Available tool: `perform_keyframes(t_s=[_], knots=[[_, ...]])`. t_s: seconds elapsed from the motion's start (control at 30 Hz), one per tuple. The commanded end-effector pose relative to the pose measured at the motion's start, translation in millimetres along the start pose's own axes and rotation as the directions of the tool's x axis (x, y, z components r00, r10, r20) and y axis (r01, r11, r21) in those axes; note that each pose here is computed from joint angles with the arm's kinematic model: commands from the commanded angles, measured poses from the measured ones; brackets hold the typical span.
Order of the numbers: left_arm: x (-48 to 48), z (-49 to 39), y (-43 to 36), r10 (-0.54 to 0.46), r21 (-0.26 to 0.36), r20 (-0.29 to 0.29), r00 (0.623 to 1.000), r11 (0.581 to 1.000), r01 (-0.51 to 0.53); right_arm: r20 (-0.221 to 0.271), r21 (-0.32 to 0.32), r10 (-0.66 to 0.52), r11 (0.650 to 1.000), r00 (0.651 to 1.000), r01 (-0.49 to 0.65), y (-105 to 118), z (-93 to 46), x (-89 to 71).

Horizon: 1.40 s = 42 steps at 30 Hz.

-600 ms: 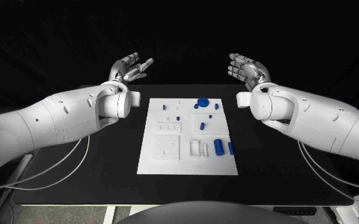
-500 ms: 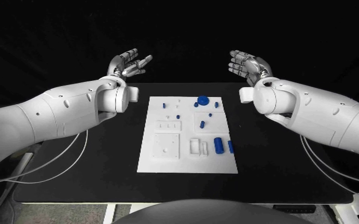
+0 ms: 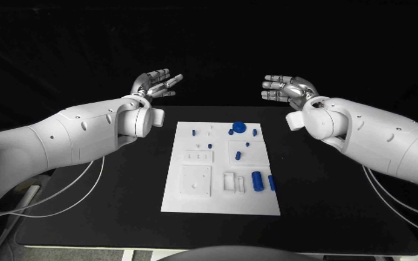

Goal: Assemble the parts on the task board

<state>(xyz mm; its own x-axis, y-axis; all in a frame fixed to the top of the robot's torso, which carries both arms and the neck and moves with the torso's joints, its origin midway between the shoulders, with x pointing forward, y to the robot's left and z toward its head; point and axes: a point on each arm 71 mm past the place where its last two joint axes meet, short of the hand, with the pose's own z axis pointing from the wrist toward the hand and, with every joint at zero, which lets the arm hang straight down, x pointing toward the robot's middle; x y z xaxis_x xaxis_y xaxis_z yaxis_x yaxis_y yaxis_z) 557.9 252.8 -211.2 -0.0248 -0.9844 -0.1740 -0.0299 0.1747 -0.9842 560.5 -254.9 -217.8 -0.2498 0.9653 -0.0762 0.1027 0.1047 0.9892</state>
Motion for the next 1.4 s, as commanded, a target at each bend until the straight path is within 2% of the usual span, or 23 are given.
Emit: perform_keyframes(t_s=[0.03,0.13,0.3,0.33,0.47,0.67,0.83,1.0,1.1,1.17,1.4], knots=[[3.8,-0.2,-3.1,-0.013,0.011,-0.057,0.998,1.000,0.013,-0.037,-0.042,-0.217,0.976,0.975,0.215,2,2.6,3.8],[3.3,-2.0,-4.4,-0.012,0.011,-0.070,0.997,1.000,0.013,-0.074,-0.052,-0.294,0.955,0.953,0.291,1,5.4,7.4],[2.1,-7.0,-9.3,-0.005,0.019,-0.097,0.995,1.000,0.007,-0.116,-0.104,-0.467,0.883,0.876,0.457,4,11.9,15.7],[2.0,-8.8,-12.0,-0.002,0.024,-0.107,0.994,1.000,0.004,-0.122,-0.128,-0.530,0.847,0.839,0.516,7,13.7,18.6],[2.9,-13.9,-20.1,0.005,0.039,-0.139,0.990,0.999,0.000,-0.117,-0.196,-0.677,0.733,0.727,0.651,17,17.0,26.3],[7.2,-22.1,-29.8,0.005,0.055,-0.187,0.982,0.998,0.005,-0.096,-0.265,-0.818,0.571,0.568,0.777,30,19.2,38.0],[11.2,-29.4,-36.4,0.000,0.063,-0.219,0.976,0.998,0.014,-0.076,-0.281,-0.884,0.464,0.462,0.840,36,20.2,44.1],[13.0,-36.0,-40.6,0.003,0.071,-0.242,0.970,0.997,0.014,-0.034,-0.276,-0.933,0.353,0.358,0.894,39,22.7,50.6],[16.2,-40.3,-44.0,0.004,0.083,-0.264,0.965,0.996,0.019,-0.016,-0.267,-0.951,0.302,0.309,0.915,40,22.6,51.0],[19.2,-43.9,-49.0,0.004,0.099,-0.281,0.960,0.995,0.025,-0.001,-0.263,-0.961,0.268,0.278,0.927,41,23.0,51.1],[27.6,-50.9,-63.6,0.002,0.135,-0.315,0.949,0.990,0.043,0.019,-0.256,-0.977,0.201,0.213,0.946,42,26.1,53.9]])
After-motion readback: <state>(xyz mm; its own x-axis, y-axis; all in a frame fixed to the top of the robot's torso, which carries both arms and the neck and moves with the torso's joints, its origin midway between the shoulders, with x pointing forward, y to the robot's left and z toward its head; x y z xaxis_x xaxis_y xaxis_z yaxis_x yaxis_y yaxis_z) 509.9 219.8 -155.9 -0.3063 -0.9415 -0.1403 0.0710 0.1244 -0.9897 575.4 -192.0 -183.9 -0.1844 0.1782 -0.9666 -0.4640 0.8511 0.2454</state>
